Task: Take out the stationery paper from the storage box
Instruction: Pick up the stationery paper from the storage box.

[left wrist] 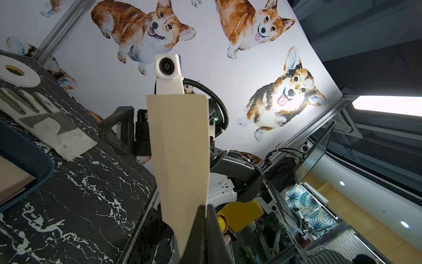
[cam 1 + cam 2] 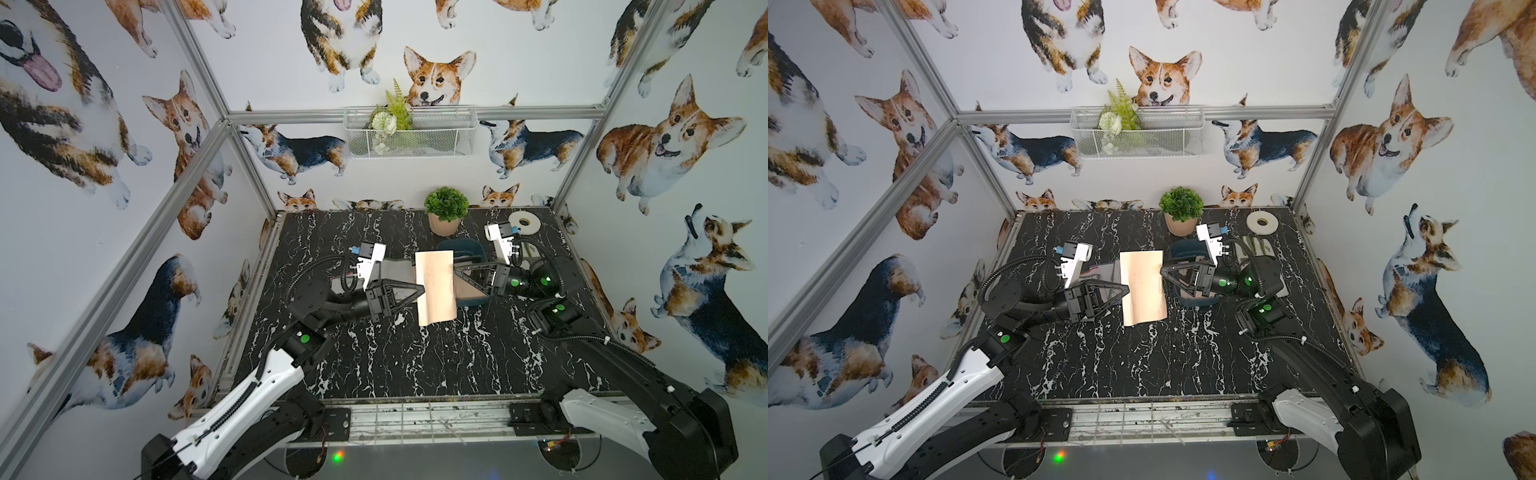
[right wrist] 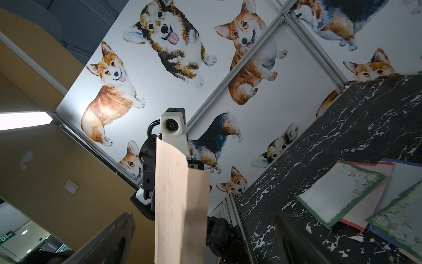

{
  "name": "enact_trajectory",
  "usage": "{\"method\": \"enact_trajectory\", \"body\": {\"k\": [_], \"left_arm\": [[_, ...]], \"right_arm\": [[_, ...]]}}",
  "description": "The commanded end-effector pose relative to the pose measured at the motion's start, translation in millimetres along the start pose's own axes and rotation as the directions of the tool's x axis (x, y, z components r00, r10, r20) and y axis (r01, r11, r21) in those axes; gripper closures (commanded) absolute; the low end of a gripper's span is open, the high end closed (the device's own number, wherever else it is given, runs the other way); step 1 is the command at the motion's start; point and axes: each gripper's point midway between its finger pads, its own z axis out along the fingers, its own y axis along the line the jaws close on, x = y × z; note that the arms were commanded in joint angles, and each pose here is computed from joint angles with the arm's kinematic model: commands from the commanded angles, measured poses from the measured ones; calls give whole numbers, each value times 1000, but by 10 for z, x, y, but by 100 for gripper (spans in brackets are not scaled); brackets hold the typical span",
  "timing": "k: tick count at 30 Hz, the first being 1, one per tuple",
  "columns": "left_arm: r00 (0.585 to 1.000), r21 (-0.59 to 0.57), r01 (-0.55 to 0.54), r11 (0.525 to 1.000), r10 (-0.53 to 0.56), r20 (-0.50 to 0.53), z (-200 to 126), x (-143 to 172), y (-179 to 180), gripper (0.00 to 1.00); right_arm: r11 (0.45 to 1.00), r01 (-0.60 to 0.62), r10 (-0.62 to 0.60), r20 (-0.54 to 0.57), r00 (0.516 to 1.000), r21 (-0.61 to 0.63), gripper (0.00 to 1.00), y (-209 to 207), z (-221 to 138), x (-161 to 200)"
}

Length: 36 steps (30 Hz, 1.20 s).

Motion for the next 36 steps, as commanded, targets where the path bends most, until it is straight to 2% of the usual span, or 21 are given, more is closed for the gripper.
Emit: {"method": "enact_trajectory", "body": {"k": [1,6,14,23,28,30,31,32,33,34,36], "left_arm": [[1000,-37,-3,999,3,-16,-11,31,53,100],[1000,-56,15,998,-15,-16,19,44,166,100],[1000,-66,15,998,-16,-12,22,37,193,100],[1000,-87,3,996,-4,-15,-11,57,197,100],[1000,-96,-1,995,-1,-16,-30,70,199,100],[1000,-113,-3,994,1,-20,-42,87,226,100],[1000,-121,-5,993,2,-22,-49,94,239,100],[1000,-128,-5,992,2,-23,-55,99,251,100],[1000,-133,-7,991,4,-23,-62,105,257,100],[1000,-139,-6,990,2,-26,-67,114,269,100],[1000,-157,-8,988,5,-24,-80,121,302,100]], "right_arm": [[994,32,-32,-5,999,-104,3,298,42,-31],[993,51,-57,-54,997,-107,8,383,148,91],[996,54,-60,-82,995,-78,35,348,126,171],[998,58,-55,-94,994,23,100,199,65,249],[996,65,-60,-89,994,63,100,156,35,256],[993,66,-58,-79,995,99,54,111,16,245],[991,63,-55,-76,996,114,51,87,7,246],[991,68,-59,-80,995,115,66,84,7,251],[991,71,-61,-86,994,112,95,88,7,261],[991,64,-54,-89,995,118,100,72,9,266],[991,56,-44,-97,994,119,100,41,17,286]]}}
